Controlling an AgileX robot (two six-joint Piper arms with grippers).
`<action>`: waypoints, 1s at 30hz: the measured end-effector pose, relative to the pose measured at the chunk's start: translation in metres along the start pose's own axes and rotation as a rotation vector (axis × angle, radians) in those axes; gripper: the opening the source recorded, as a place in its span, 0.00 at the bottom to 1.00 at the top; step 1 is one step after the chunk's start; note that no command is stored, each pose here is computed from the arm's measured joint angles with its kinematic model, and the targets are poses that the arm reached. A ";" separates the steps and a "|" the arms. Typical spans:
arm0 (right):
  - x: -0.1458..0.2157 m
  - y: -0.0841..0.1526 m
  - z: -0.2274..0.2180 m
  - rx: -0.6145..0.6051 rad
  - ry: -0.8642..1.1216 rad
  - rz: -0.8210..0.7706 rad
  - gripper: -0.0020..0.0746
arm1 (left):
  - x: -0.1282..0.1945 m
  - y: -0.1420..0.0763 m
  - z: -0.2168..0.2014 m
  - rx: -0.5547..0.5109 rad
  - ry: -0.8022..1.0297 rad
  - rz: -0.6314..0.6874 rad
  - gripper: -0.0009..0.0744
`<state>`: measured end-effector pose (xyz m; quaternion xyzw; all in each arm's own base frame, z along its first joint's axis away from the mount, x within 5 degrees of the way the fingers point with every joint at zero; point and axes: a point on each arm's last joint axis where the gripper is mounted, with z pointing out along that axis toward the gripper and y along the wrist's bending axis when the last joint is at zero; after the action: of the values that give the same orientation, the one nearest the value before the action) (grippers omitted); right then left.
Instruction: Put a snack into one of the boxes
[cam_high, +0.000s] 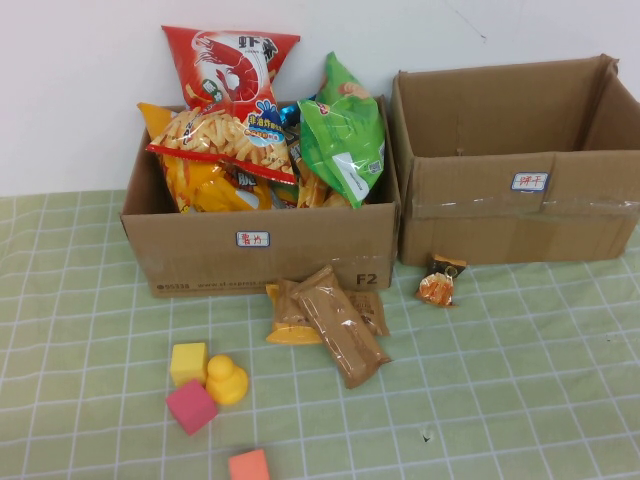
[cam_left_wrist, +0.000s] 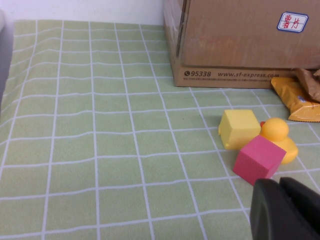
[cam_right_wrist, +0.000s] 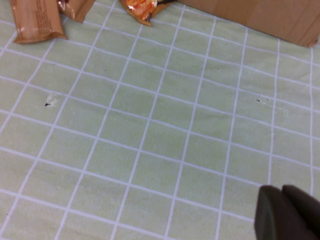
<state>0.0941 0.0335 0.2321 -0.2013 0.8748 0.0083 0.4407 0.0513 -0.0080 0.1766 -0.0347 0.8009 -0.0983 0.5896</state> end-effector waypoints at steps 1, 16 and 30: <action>0.000 0.000 0.000 0.000 0.000 0.000 0.02 | 0.000 0.000 0.000 0.000 0.000 0.000 0.01; 0.026 -0.002 0.002 0.021 0.039 0.046 0.02 | 0.000 0.000 0.000 0.001 0.000 -0.002 0.01; 0.062 -0.009 -0.004 0.174 -0.282 0.313 0.02 | 0.000 0.000 0.000 0.001 0.000 -0.002 0.01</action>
<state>0.0610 0.0032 0.1878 -0.0210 0.8225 0.0293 0.5676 0.0513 -0.0080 0.1766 -0.0354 0.8009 -0.0992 0.5895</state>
